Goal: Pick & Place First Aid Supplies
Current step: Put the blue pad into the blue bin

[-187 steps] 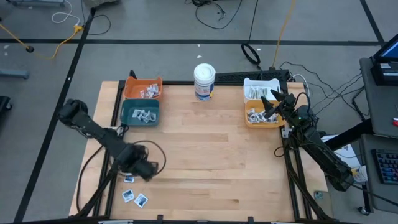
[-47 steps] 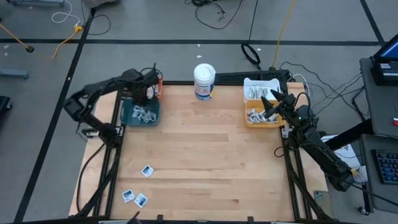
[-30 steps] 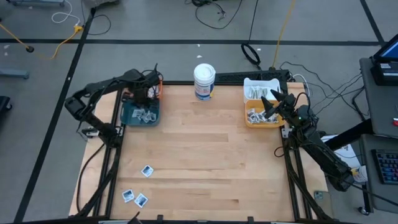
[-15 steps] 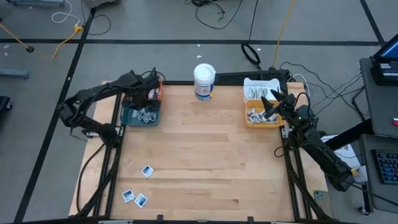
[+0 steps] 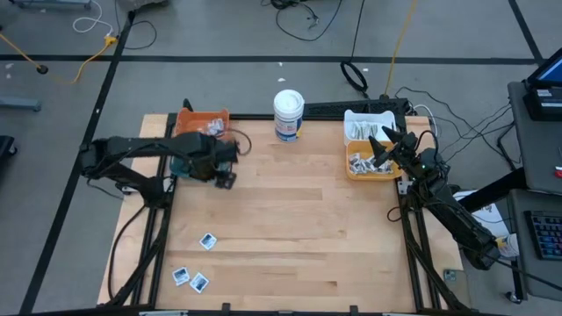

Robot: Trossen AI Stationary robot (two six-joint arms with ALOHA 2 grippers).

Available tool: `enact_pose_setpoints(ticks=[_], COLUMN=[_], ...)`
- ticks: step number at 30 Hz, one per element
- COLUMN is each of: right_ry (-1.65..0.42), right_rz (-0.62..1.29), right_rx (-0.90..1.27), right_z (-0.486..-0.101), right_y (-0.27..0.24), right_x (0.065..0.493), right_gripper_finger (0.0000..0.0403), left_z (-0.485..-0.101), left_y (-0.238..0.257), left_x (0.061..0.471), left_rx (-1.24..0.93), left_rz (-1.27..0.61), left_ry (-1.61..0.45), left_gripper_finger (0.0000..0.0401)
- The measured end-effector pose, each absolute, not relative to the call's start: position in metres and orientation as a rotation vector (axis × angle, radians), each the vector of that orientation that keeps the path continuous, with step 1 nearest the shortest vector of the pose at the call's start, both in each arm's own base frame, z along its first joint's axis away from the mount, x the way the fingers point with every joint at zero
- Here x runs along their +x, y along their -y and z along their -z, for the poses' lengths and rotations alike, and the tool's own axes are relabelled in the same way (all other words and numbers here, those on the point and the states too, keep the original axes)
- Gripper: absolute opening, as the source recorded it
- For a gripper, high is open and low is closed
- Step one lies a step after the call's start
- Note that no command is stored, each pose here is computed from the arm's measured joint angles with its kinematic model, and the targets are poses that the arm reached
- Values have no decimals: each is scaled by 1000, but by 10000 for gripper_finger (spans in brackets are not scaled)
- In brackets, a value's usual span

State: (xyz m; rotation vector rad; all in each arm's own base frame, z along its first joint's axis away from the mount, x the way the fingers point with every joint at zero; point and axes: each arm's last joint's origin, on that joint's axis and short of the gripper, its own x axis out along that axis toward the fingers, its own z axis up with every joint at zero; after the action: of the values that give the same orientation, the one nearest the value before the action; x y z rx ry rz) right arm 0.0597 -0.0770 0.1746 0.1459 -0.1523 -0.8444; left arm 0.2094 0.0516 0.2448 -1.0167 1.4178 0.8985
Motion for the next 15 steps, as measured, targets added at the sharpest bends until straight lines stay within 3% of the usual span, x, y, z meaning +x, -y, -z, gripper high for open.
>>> enact_pose_setpoints(ticks=[15], right_ry=[152], right_rz=[844], right_rx=[146], right_z=[-175], right_y=[77], right_x=[60], right_gripper_finger=[337], left_z=[-245], left_y=[69], left_x=[207], left_rx=[-1002], left_rz=[-878], left_ry=[-1479], left_gripper_finger=[269])
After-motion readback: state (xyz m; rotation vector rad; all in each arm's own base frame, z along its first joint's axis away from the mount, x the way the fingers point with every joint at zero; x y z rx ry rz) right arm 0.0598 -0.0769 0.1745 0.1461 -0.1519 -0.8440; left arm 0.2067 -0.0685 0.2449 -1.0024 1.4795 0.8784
